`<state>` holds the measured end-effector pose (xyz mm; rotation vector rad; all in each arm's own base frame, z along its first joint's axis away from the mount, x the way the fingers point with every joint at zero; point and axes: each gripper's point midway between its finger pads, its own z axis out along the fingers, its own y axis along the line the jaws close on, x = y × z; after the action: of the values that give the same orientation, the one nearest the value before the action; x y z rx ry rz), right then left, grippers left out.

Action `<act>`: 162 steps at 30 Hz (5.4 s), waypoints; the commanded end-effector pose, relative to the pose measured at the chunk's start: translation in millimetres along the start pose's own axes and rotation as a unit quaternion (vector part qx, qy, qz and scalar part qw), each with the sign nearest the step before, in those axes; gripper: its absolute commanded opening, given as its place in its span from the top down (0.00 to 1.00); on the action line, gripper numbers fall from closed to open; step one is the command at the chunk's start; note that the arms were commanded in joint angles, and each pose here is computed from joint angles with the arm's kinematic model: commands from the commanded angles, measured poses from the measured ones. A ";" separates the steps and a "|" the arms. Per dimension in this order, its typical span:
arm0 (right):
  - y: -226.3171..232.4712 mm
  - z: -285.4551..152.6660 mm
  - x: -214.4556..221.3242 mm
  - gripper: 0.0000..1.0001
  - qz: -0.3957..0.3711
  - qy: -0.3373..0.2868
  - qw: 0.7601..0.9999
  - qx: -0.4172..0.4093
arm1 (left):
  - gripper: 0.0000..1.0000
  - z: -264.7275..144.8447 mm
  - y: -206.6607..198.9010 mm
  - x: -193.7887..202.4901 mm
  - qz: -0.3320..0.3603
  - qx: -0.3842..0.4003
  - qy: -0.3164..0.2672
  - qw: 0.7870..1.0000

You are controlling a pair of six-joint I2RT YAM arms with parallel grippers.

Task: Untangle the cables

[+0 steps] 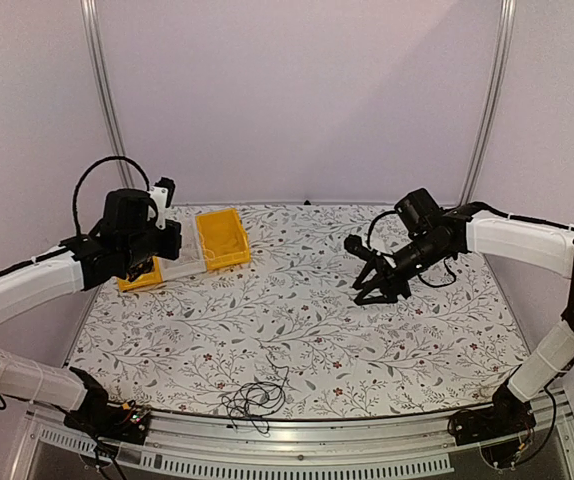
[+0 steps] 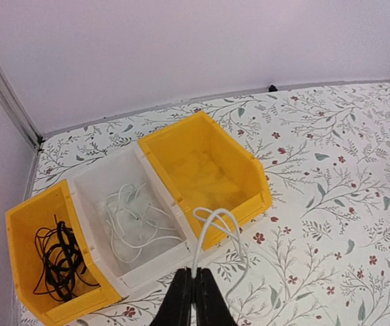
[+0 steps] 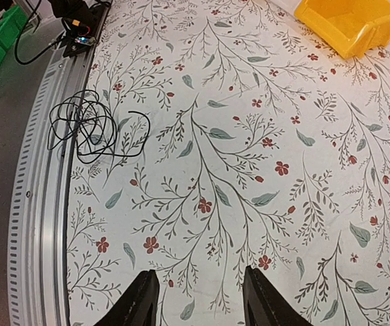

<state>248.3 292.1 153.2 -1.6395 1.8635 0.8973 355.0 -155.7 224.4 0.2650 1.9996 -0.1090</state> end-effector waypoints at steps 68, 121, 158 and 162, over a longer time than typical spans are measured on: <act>64.5 208.0 -27.1 0.38 -0.080 0.066 0.989 -0.108 | 0.40 -46.3 -75.7 53.0 -0.083 0.140 -0.033 0.986; 25.6 -126.7 -284.5 1.00 -0.217 -0.210 0.938 0.173 | 0.84 1.6 -280.7 173.6 0.088 0.260 0.059 0.960; 19.4 -159.4 -237.6 1.00 -0.212 -0.189 0.938 0.199 | 0.47 -41.0 -211.4 41.5 0.000 0.185 -0.072 0.980; 18.9 -143.3 -224.8 1.00 -0.193 -0.184 0.947 0.177 | 0.47 -59.0 -211.9 13.9 -0.013 0.206 -0.108 0.972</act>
<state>285.1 334.8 407.2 -1.4437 1.3345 0.5332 247.9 -353.0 193.3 0.5014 1.8251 -0.5553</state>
